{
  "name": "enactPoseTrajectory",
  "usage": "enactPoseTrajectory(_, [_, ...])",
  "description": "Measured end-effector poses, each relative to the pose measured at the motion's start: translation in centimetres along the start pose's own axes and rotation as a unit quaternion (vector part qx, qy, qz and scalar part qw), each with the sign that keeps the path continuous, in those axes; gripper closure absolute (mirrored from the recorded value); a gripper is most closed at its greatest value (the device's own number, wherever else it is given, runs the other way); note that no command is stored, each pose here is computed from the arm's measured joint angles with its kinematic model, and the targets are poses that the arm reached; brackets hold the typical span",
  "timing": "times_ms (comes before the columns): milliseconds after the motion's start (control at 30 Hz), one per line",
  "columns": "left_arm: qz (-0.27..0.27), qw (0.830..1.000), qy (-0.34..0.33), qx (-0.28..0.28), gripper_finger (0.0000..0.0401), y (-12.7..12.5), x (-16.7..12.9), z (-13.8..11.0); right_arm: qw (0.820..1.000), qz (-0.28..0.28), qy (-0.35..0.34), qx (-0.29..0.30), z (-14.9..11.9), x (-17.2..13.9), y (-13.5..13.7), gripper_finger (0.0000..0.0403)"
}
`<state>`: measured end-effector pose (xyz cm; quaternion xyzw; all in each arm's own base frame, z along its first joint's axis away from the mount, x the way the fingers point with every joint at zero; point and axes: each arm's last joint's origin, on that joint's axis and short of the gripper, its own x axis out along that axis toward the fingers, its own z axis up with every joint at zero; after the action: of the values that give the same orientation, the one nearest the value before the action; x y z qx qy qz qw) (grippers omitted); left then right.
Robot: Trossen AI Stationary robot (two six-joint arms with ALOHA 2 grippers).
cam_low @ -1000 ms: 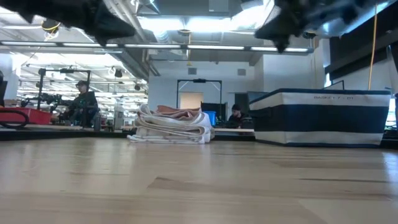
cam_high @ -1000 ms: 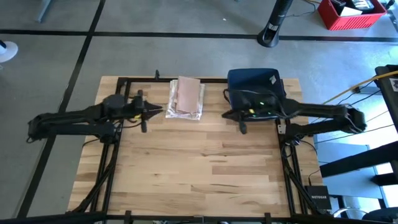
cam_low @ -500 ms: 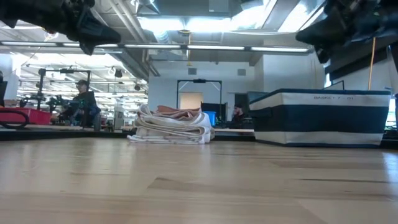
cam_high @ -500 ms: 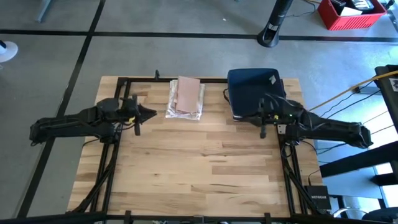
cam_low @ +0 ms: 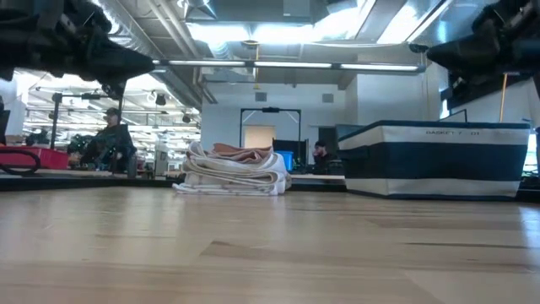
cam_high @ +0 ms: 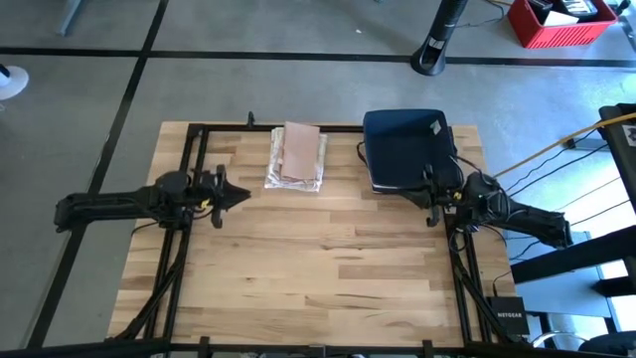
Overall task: Fold towel
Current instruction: Return to Home Position
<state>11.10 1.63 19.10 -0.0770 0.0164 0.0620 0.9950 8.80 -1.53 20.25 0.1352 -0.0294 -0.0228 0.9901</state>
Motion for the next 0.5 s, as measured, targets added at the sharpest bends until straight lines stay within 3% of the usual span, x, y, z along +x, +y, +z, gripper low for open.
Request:
enactPoseTrajectory(133, [-0.002, 1.0, -0.013, -0.006, 0.0357, 0.2, -0.4, -1.1, 1.0, -0.004, 0.008, 0.004, -1.3, 0.1, -0.4, 0.0372])
enactPoseTrajectory(267, [-0.004, 0.999, -0.031, -0.014, 0.0361, 0.3, -0.8, -2.2, 0.998, -0.058, 0.002, 0.028, -2.2, 0.3, -1.0, 0.0372])
enactPoseTrajectory(500, [0.005, 0.999, -0.052, -0.006, 0.0356, 0.4, -1.4, -2.0, 0.994, -0.105, -0.014, 0.018, -3.1, 0.6, -1.6, 0.0372])
